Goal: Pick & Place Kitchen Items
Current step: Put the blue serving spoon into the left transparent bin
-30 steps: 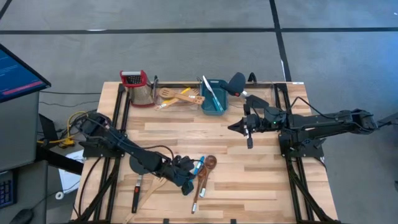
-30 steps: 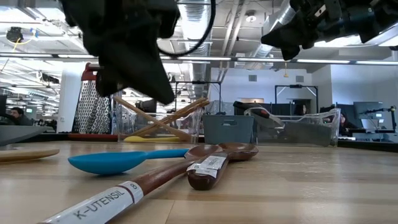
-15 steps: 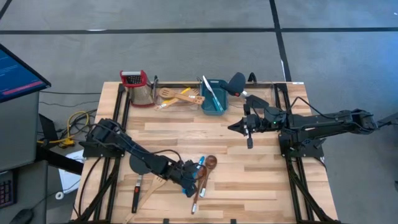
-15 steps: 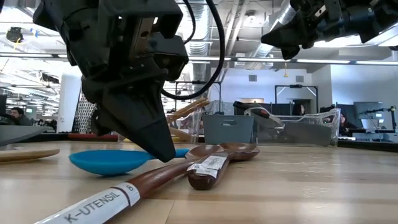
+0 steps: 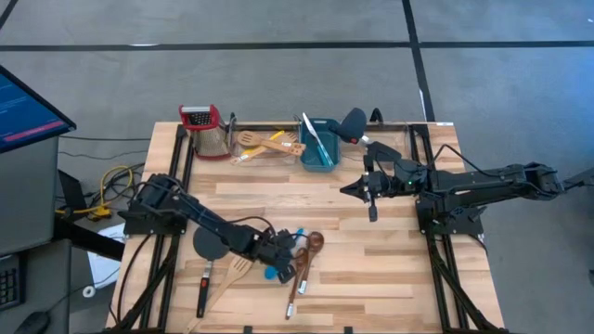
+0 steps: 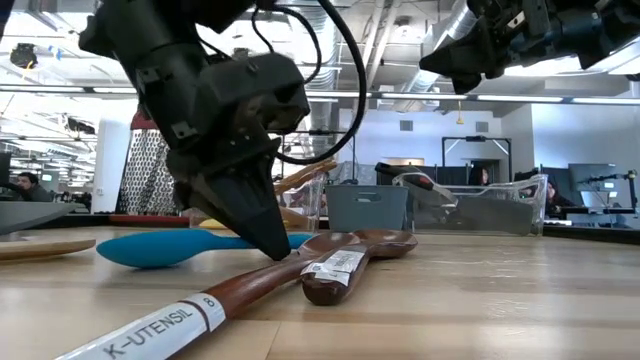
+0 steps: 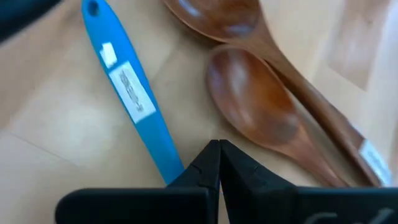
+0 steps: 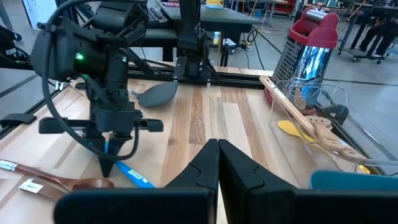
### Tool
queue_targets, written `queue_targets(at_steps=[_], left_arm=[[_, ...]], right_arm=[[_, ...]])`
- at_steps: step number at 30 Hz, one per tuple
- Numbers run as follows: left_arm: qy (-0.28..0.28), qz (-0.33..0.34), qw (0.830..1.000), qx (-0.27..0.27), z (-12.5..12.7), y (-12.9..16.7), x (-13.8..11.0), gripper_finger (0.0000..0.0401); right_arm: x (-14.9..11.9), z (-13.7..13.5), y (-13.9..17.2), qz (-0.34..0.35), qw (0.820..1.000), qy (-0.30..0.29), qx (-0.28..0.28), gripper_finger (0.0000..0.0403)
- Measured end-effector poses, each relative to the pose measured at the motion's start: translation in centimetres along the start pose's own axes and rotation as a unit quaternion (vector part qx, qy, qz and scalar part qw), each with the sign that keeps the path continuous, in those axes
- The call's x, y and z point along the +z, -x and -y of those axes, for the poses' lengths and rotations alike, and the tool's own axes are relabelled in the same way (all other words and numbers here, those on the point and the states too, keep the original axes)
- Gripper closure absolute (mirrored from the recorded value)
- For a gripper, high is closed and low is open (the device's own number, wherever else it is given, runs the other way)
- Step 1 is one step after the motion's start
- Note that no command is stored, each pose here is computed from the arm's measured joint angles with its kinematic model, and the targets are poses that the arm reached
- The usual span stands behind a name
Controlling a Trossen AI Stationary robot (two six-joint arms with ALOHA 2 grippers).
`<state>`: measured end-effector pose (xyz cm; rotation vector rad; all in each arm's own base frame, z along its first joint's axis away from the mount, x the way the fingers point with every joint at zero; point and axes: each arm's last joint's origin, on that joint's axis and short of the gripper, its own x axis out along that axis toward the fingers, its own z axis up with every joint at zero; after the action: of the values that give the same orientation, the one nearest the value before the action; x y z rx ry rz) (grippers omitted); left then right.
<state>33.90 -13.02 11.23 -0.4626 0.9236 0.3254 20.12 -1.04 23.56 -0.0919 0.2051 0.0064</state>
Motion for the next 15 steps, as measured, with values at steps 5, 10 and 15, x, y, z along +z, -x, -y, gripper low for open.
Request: queue_targets(at_steps=[5,10,15], left_arm=[[-0.018,0.013,0.999,0.032,-1.0,-0.3,0.8,0.0400],[-0.034,0.034,0.997,0.066,-2.1,-0.6,1.7,0.0400],[-0.054,0.053,0.992,0.103,-3.2,-0.9,2.6,0.0400]], right_arm=[[0.0,0.0,0.0,0.000,1.000,0.000,0.000,0.0401],[0.0,0.0,0.0,0.000,1.000,0.000,0.000,0.0401],[0.0,0.0,0.0,0.000,1.000,0.000,0.000,0.0401]])
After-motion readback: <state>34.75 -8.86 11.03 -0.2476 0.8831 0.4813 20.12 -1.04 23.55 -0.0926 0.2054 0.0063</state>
